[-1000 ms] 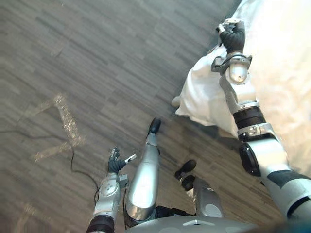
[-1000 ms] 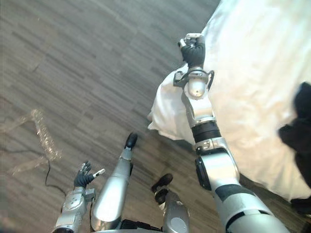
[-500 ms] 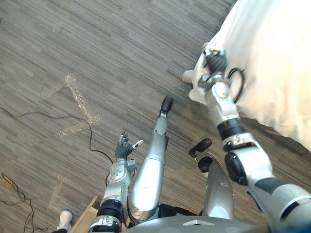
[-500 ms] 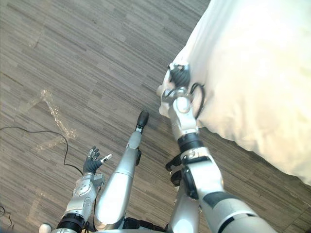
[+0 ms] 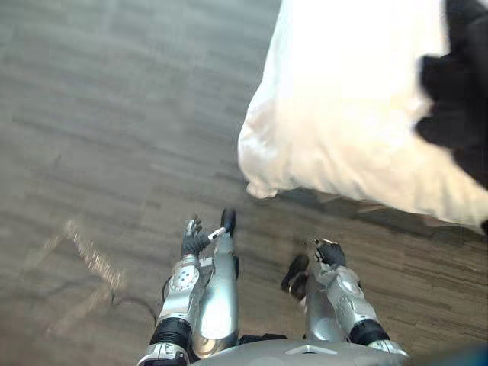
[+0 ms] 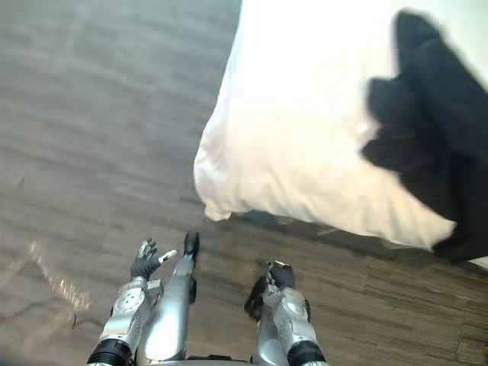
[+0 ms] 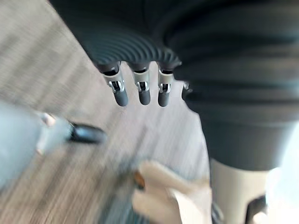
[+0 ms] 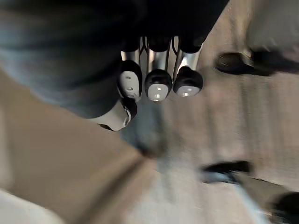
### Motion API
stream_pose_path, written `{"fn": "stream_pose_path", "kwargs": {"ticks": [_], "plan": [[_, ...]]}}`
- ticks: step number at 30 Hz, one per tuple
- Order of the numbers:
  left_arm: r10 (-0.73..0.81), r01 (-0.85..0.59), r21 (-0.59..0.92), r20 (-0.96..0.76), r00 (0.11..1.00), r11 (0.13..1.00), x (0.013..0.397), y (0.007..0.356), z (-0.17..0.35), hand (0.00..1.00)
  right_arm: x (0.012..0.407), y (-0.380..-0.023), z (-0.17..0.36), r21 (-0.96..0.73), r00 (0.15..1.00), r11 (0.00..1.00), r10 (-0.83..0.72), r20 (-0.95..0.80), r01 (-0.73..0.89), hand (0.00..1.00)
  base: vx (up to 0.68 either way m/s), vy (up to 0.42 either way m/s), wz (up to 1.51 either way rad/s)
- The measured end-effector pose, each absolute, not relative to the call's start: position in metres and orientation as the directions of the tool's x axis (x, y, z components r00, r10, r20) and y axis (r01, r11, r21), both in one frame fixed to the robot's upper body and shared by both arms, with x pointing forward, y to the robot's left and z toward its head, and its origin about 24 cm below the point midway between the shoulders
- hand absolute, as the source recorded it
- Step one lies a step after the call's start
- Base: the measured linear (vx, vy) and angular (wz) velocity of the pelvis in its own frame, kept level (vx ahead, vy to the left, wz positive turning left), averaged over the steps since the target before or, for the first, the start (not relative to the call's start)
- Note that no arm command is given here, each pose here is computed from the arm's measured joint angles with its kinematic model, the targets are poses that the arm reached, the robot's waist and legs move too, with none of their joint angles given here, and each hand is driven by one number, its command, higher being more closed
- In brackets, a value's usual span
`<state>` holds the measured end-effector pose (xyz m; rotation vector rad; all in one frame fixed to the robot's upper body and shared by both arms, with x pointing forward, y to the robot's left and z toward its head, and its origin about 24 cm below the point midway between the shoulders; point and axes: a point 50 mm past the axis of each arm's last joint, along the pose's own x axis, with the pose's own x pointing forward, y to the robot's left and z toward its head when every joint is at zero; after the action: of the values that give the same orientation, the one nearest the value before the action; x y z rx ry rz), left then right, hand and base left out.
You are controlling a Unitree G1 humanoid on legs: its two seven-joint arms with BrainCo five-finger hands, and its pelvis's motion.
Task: Tidy the bed and pick cloth on bed and put in laundry
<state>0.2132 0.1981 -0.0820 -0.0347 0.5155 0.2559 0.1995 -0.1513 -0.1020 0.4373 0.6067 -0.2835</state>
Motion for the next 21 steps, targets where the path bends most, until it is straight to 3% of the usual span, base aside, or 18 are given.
{"fn": "stream_pose_path", "kwargs": {"ticks": [5,11,16,21], "plan": [[0.232,-0.199,0.123,-0.62,0.75,0.972,0.186,0.206,-0.108,0.0,0.176,-0.179,-0.108,0.31,0.754,0.821,-0.204,-0.625,0.479,1.0,0.01,-0.023,-0.51],[0.249,-0.198,0.153,-0.65,0.718,0.968,0.179,0.215,-0.113,0.0,0.196,-0.188,-0.068,0.499,0.883,0.765,-0.188,-0.431,0.407,1.0,0.01,0.03,-0.2],[0.229,-0.166,0.158,-0.681,0.695,0.973,0.167,0.209,-0.12,0.0,0.237,-0.152,-0.019,0.636,0.982,0.759,-0.018,-0.187,0.135,1.0,-0.03,0.018,-0.09],[0.196,-0.142,0.136,-0.718,0.667,0.98,0.156,0.196,-0.129,0.0,0.288,-0.103,0.039,0.672,0.986,0.724,0.161,0.051,-0.153,1.0,-0.06,0.035,-0.11]]}}
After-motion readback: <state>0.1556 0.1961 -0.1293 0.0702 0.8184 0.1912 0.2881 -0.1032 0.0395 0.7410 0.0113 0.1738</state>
